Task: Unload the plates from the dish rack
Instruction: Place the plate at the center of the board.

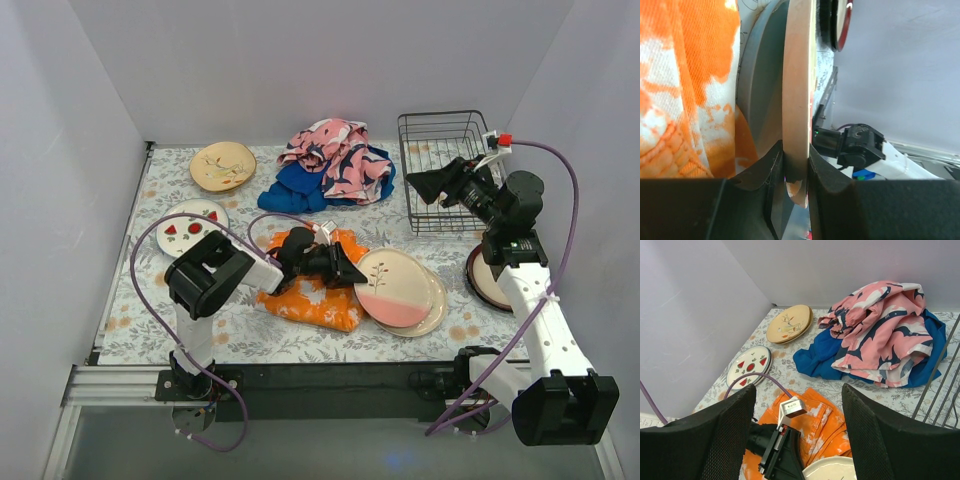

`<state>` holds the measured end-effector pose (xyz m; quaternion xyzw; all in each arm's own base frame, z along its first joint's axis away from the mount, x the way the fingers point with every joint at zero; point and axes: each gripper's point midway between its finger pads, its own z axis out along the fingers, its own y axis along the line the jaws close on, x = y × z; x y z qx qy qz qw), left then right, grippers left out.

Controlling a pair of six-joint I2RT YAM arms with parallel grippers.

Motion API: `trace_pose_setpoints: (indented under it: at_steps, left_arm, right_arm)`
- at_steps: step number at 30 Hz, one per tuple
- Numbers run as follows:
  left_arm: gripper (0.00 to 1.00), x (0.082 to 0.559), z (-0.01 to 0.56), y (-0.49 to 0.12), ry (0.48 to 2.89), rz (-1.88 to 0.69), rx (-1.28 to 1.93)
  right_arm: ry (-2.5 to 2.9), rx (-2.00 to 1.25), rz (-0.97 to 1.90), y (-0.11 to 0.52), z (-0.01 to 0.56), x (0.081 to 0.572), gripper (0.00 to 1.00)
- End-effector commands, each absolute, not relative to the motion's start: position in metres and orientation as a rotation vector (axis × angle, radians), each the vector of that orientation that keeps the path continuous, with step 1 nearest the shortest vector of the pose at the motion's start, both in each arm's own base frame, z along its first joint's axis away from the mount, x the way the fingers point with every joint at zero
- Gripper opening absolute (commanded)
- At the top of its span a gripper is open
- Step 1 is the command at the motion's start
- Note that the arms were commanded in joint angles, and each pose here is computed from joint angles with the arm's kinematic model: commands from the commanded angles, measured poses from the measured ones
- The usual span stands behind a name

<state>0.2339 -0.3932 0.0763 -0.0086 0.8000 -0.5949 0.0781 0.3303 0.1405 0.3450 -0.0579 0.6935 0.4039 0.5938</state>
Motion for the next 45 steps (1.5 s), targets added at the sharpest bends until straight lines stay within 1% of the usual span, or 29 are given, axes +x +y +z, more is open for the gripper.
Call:
trace_pose_setpoints:
  at_steps: [1,7,12,25,31,32,43,45]
  left_arm:
    - [0.14,0.239,0.093,-0.406,2.355,-1.709,0.085]
    - [0.19,0.242,0.074,-0.403,2.436,-1.539,0.097]
    - [0.24,0.244,0.072,-0.41,2.452,-1.432,0.144]
    - [0.27,0.251,0.058,-0.412,2.489,-1.106,0.204]
    - [0.3,0.25,0.055,-0.408,2.494,-1.025,0.21]
    - [0.36,0.25,0.056,-0.408,2.492,-1.02,0.213]
    - [0.37,0.256,0.054,-0.401,2.481,-0.911,0.197]
    - [0.37,0.26,0.055,-0.397,2.482,-0.856,0.193]
  right_arm:
    - [1.538,-0.185,0.915,0.14,0.364,0.325,0.74]
    - [1.531,-0.191,0.91,0.139,0.366,0.324,0.74]
    - [1.522,-0.191,0.897,0.137,0.368,0.323,0.74]
    - [1.517,-0.204,0.897,0.138,0.37,0.322,0.75]
    - [1.518,-0.203,0.897,0.138,0.369,0.322,0.75]
    - [1.515,-0.209,0.899,0.139,0.37,0.321,0.75]
    - [1.515,-0.203,0.893,0.138,0.37,0.321,0.74]
    - [1.515,-0.204,0.894,0.138,0.37,0.321,0.74]
